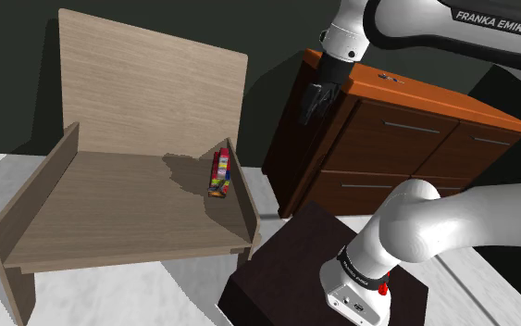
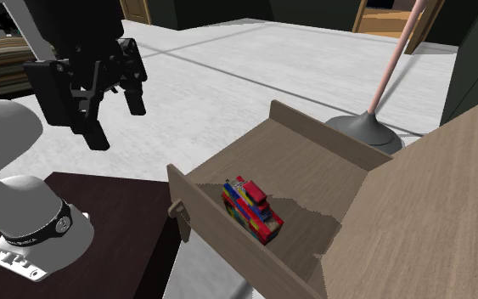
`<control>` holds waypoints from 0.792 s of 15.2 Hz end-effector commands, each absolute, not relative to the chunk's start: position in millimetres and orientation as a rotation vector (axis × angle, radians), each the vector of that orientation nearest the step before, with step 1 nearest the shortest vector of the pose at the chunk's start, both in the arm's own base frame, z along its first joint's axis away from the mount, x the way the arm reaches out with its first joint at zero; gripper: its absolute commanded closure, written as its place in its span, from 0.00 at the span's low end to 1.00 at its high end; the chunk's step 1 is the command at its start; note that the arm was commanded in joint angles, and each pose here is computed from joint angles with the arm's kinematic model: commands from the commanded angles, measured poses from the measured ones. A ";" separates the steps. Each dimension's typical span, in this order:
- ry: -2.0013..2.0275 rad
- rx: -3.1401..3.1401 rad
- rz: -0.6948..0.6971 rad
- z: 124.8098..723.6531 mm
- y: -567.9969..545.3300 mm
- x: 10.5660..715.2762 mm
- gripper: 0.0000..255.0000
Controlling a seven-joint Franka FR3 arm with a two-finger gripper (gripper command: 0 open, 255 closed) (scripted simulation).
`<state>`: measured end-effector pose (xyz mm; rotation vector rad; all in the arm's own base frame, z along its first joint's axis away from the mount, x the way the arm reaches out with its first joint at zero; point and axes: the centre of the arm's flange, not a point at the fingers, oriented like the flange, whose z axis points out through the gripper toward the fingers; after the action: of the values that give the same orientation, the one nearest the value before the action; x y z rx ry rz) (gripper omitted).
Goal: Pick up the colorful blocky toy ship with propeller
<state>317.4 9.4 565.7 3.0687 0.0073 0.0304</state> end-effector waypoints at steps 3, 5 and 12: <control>-0.077 3.069 0.047 545.1 23.1 325.1 0.00; -0.161 3.068 0.064 524.6 36.4 333.7 0.00; -0.454 3.044 0.121 454.2 79.1 371.4 0.00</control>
<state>364.0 73.2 464.2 3.0477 -0.4065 0.1101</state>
